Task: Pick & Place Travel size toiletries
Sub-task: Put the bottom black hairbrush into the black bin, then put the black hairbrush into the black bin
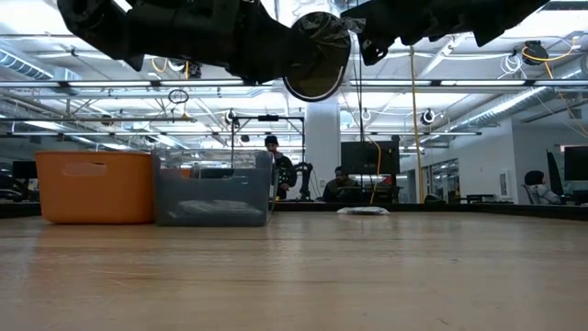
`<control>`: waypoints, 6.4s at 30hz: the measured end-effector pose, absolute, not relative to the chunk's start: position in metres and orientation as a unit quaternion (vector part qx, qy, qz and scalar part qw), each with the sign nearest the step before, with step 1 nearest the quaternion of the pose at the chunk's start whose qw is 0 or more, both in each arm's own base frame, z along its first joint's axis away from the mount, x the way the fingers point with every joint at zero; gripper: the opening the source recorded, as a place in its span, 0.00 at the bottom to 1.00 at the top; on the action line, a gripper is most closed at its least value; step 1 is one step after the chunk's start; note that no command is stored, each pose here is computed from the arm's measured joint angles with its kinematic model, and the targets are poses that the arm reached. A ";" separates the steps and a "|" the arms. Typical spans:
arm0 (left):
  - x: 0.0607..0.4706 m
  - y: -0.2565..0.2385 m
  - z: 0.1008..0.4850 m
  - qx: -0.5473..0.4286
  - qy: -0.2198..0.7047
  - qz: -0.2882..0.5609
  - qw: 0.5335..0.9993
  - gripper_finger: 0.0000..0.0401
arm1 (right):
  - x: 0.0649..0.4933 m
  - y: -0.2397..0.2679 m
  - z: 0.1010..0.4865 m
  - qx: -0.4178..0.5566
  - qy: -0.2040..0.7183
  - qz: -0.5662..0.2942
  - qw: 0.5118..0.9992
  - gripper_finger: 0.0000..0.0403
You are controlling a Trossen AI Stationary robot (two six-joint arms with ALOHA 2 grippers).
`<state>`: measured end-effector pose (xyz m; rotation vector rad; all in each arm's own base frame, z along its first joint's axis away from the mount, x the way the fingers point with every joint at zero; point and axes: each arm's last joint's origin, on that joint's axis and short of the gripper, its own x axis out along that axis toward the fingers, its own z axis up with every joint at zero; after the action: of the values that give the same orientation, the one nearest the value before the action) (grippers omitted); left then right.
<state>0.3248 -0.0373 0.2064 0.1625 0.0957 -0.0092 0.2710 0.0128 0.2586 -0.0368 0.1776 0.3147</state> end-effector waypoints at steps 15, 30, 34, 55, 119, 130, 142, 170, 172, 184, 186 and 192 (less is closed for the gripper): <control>0.325 -0.037 0.209 0.098 0.033 -0.009 0.995 0.07 | 0.271 0.013 0.259 -0.018 0.088 0.156 0.984 0.00; 0.308 -0.035 0.221 0.092 0.100 0.016 0.991 0.05 | 0.267 0.009 0.255 -0.004 0.125 0.127 0.984 0.19; 0.290 -0.038 0.231 0.097 0.148 0.055 0.983 0.03 | 0.260 0.001 0.253 -0.004 0.158 0.076 0.985 0.30; 0.256 -0.025 0.206 -0.022 0.336 0.191 0.922 0.09 | 0.256 -0.013 0.244 -0.062 0.216 -0.130 0.966 0.37; 0.213 -0.014 0.261 -0.016 0.123 0.040 0.991 0.94 | 0.264 -0.171 0.191 0.024 0.380 -0.246 0.891 0.71; 0.215 -0.012 0.258 -0.028 0.131 0.044 0.990 0.94 | 0.269 -0.198 0.132 0.093 0.443 -0.213 0.866 0.72; 0.215 -0.013 0.258 -0.030 0.134 0.044 0.990 0.94 | 0.270 -0.184 0.115 0.100 0.506 -0.204 0.832 0.62; 0.215 -0.013 0.258 -0.039 0.134 0.045 0.989 0.94 | 0.275 -0.144 0.165 0.054 0.475 -0.160 0.864 0.00; 0.215 -0.013 0.257 -0.039 0.134 0.045 0.989 0.94 | 0.277 -0.137 0.175 0.043 0.459 -0.153 0.874 0.00; 0.215 -0.013 0.259 -0.053 0.128 0.047 0.989 0.94 | 0.278 -0.084 0.239 -0.025 0.342 -0.096 0.934 0.00; 0.217 -0.013 0.257 -0.068 0.131 0.050 0.988 0.94 | 0.276 -0.075 0.247 -0.032 0.330 -0.084 0.940 0.00; 0.234 -0.012 0.238 -0.075 0.156 0.093 0.980 0.94 | 0.276 -0.048 0.267 -0.033 0.268 0.001 0.963 0.00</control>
<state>0.2342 -0.0117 0.2383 -0.1512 0.3139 0.1882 0.2758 -0.0481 0.2671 -0.0660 0.5436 0.0026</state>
